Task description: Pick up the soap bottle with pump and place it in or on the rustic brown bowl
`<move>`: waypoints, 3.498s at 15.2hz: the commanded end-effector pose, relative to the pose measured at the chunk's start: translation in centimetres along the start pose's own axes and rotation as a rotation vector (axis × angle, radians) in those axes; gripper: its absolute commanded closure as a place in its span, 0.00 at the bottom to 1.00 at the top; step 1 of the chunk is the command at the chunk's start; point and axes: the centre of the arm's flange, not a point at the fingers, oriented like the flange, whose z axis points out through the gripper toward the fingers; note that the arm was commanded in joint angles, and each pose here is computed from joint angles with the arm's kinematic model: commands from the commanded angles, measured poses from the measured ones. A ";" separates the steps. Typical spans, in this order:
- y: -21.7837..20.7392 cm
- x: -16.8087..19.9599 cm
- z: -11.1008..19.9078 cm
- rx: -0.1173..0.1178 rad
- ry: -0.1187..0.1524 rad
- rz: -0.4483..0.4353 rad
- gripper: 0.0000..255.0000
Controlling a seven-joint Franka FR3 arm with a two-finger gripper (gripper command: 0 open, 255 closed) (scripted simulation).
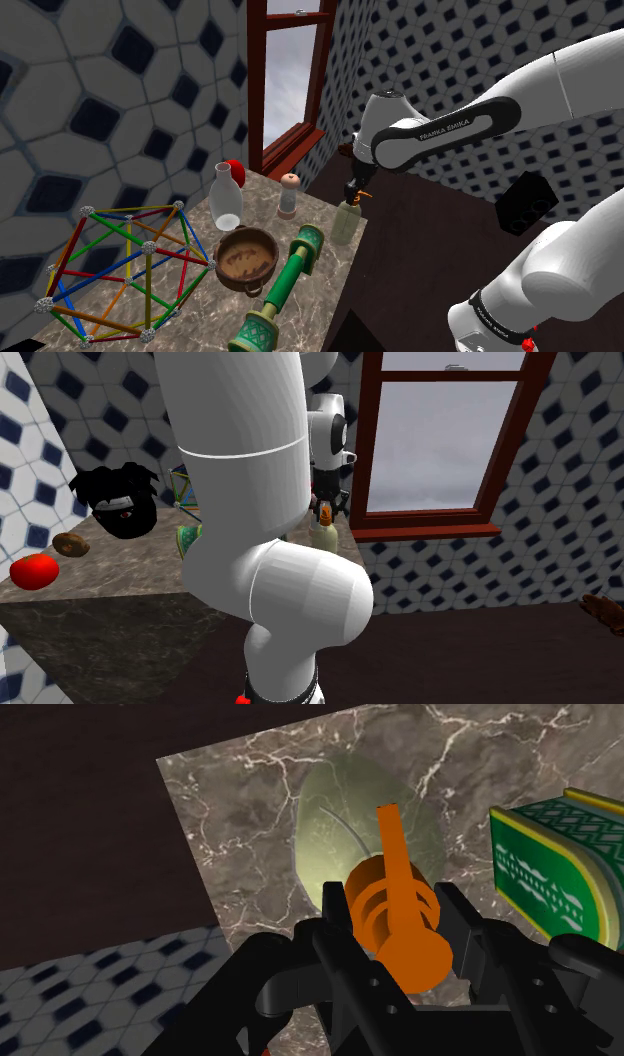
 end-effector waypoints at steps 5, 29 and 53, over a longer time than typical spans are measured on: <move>0.0 0.0 0.0 0.000 -0.001 0.000 1.00; 0.1 0.0 -11.1 0.000 -0.001 0.000 1.00; -18.0 9.0 -20.6 0.000 -0.001 0.000 1.00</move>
